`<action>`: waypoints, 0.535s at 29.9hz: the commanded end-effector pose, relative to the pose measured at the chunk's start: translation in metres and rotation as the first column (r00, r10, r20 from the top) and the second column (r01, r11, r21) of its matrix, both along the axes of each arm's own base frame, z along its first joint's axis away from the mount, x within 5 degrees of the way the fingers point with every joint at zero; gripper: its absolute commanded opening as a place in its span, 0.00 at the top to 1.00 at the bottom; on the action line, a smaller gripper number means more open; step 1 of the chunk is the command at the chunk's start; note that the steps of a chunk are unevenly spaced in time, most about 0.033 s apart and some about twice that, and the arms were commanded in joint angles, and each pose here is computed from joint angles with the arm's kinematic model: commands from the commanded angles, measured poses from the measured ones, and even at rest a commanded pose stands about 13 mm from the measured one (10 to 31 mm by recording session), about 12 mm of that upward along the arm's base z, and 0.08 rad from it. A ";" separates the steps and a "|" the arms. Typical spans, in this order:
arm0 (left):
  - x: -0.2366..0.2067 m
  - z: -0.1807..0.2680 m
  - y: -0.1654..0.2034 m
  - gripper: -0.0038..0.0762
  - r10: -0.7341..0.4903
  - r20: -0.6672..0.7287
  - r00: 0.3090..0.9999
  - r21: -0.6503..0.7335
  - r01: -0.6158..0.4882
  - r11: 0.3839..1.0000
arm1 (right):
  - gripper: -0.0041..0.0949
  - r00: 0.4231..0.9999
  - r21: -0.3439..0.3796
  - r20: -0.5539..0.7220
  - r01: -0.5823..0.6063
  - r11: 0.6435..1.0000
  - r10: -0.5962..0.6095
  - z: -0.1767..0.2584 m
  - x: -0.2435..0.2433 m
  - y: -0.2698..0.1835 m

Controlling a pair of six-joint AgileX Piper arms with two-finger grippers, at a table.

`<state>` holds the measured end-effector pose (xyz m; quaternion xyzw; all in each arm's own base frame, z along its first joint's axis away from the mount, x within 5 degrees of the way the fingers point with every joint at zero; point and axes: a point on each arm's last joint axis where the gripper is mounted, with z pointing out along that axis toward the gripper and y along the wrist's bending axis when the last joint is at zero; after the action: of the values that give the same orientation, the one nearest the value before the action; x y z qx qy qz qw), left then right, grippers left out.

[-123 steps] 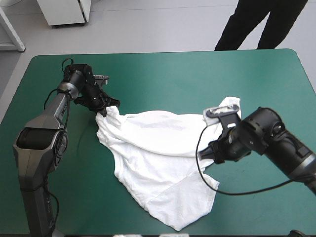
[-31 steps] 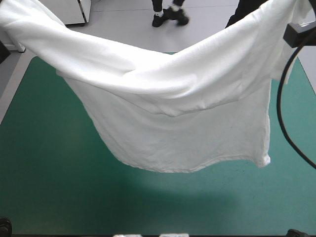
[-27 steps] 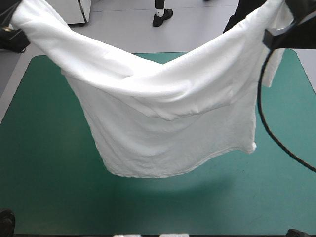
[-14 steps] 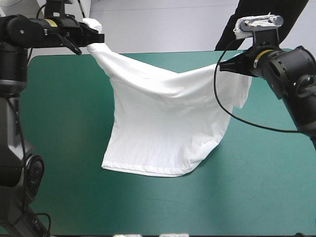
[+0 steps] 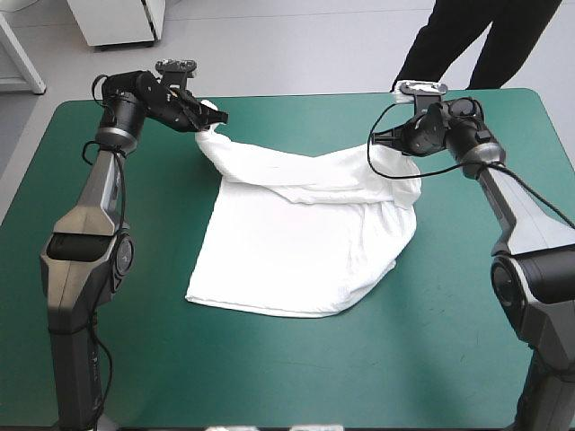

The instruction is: Fold the cloth

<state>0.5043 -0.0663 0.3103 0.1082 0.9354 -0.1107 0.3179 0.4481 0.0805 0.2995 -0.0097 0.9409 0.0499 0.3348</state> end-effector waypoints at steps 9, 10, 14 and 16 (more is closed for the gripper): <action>0.000 0.007 -0.004 0.79 -0.019 0.024 1.000 -0.008 0.020 1.000 | 0.65 0.997 0.009 0.074 -0.021 1.000 0.020 0.028 0.005 -0.006; -0.002 0.005 -0.005 0.70 -0.038 0.003 0.999 -0.004 0.038 0.999 | 0.58 0.998 0.007 0.065 -0.021 1.000 0.021 0.029 0.004 -0.006; -0.014 0.012 -0.006 0.34 -0.036 -0.080 0.996 -0.030 0.033 0.999 | 0.32 0.999 0.015 0.053 -0.012 1.000 0.011 0.046 -0.001 -0.006; -0.018 0.019 -0.004 0.25 -0.014 -0.108 0.994 -0.031 0.011 0.999 | 0.33 0.998 0.017 0.064 -0.012 1.000 0.011 0.059 -0.005 -0.007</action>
<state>0.5065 -0.0679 0.2700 0.1136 0.9599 -0.1173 0.2278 0.4565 0.0791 0.3026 -0.0170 0.9523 0.0501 0.3005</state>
